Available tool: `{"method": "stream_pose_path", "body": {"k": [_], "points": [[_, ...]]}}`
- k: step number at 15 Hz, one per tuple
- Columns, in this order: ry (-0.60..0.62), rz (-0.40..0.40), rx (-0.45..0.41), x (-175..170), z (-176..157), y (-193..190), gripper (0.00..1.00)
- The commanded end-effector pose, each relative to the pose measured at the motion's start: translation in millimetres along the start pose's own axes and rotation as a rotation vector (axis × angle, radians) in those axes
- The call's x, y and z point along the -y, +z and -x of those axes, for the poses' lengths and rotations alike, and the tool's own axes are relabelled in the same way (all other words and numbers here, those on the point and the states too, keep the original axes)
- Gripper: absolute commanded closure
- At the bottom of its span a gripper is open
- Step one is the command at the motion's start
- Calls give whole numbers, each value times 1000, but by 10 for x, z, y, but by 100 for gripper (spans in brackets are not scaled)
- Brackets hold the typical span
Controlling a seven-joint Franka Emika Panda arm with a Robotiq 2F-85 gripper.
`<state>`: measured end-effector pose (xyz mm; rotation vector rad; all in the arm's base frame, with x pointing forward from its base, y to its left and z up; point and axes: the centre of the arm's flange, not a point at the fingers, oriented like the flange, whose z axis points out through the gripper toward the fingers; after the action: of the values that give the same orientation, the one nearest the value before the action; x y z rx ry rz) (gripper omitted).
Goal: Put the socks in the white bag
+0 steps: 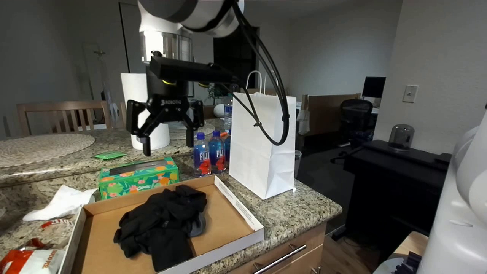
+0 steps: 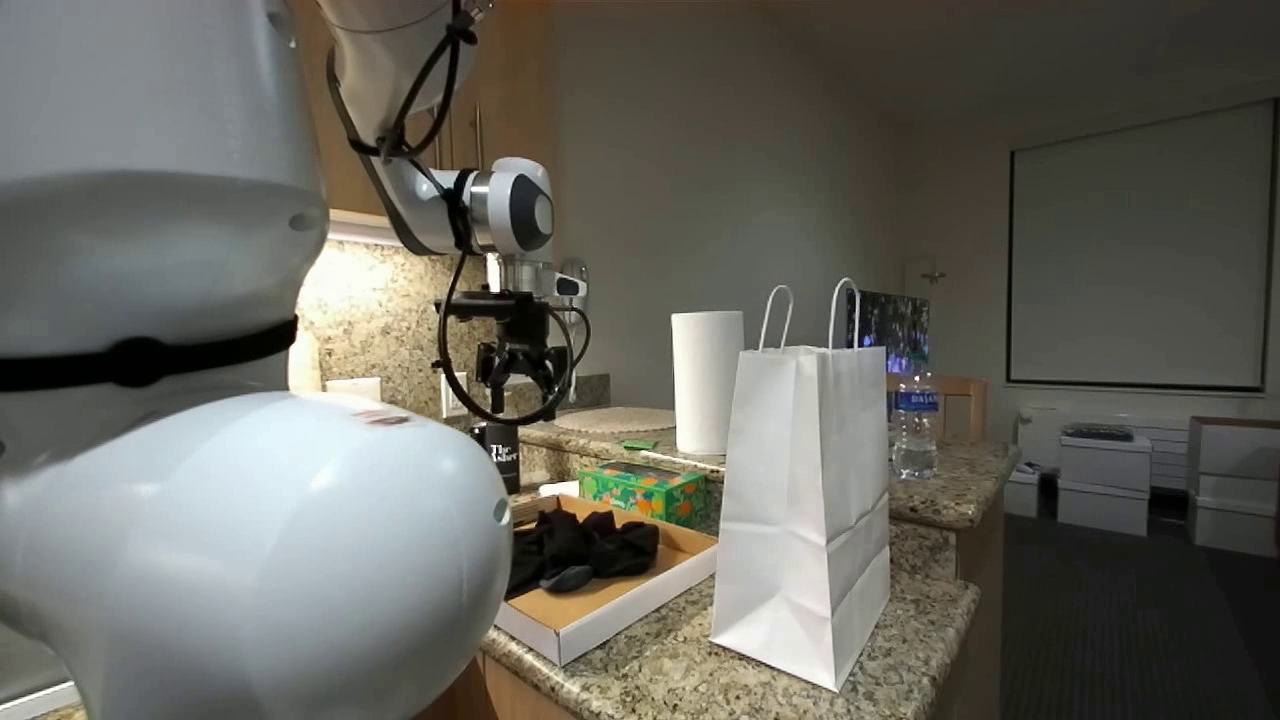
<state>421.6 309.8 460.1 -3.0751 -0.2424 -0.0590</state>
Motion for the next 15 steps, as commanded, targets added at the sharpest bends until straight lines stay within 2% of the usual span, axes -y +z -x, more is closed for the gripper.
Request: {"method": "stream_pose_path", "body": {"k": [1,4,6,8,12,14,15], "points": [[-46,26,33,209,22,314,0],[-75,97,35,363,34,689,0],[-50,173,0,383,-8,892,0],[53,249,-57,239,-154,1063,0],[160,227,2,-138,-405,1387,0],[145,185,44,-168,-457,1563,0],[125,134,65,-151,-483,1632,0]]}}
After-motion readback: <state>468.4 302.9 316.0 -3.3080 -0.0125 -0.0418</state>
